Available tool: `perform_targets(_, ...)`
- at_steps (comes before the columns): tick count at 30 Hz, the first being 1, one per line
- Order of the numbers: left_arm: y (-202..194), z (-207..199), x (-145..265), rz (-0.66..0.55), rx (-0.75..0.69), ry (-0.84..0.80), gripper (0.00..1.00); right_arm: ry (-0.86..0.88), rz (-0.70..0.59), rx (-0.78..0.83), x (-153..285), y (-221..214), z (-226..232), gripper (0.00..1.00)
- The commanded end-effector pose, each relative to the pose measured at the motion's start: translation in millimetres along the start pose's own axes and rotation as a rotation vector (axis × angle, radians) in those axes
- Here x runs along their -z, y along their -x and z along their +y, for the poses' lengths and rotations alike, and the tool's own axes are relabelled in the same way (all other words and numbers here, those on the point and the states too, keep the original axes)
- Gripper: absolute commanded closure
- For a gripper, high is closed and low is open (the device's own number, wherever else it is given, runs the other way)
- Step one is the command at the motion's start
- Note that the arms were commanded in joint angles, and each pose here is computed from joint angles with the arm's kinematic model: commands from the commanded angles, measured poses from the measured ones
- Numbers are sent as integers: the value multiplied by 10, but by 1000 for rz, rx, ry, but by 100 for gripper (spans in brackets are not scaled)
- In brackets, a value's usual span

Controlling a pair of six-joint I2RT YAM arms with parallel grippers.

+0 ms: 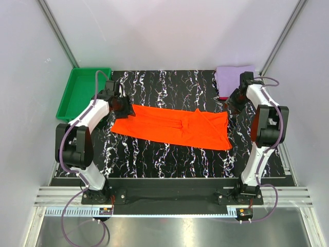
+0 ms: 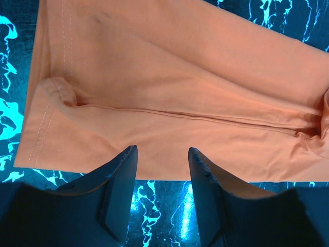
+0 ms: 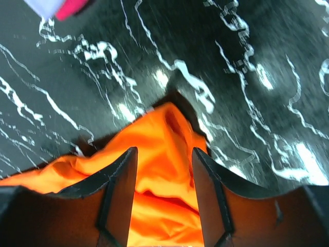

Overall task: Fold and stack the t-shirts
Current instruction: Fold the tshirt

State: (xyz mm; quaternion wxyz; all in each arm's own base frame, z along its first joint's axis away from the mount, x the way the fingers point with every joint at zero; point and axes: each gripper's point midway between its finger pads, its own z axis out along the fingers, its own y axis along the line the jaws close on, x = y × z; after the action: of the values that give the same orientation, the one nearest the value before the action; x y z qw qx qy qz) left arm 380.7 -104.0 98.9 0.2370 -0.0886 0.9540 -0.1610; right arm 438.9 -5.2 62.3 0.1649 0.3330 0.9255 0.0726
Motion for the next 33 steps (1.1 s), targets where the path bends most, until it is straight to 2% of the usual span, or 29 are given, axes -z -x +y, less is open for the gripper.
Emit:
perform_targets(1, 178, -149, 72, -50, -42, -58, 51, 29, -2, 8, -10, 115, 84, 47)
perform_targets(8, 181, -165, 49, -36, -34, -63, 51, -39, 23, -23, -168, 77, -85, 60)
perform_targets(11, 234, -189, 62, -42, -37, -65, 51, -44, 17, -30, -181, 106, -149, 74)
perform_targets(13, 246, -182, 49, -41, -37, -60, 51, -67, 3, -36, -166, 153, -232, 93)
perform_targets(14, 264, -188, 60, -43, -38, -59, 51, -105, -20, -38, -158, 203, -314, 97)
perform_targets(15, 266, -188, 52, -41, -40, -56, 52, -125, -28, -41, -142, 228, -369, 100)
perform_targets(19, 301, -182, 64, -46, -42, -48, 52, -164, -42, -33, -149, 326, -480, 100)
perform_targets(20, 303, -185, 69, -47, -40, -49, 52, -152, -31, -27, -137, 326, -451, 96)
perform_targets(22, 304, -185, 76, -49, -38, -48, 52, -133, -4, -19, -162, 295, -412, 79)
perform_targets(23, 311, -181, 89, -52, -35, -43, 51, -126, 3, -12, -126, 278, -380, 56)
perform_targets(26, 341, -143, 135, -60, -33, -11, 48, -162, -43, 48, 107, 330, -361, 36)
perform_targets(28, 384, -123, 198, -79, -38, 9, 48, -172, -117, 118, 357, 416, -184, 27)
perform_targets(32, 446, -62, 439, -149, -38, 61, 47, -156, -127, 205, 639, 321, 182, 19)
perform_targets(33, 492, -48, 570, -191, -24, 81, 45, -135, -130, 270, 657, 159, 447, 18)
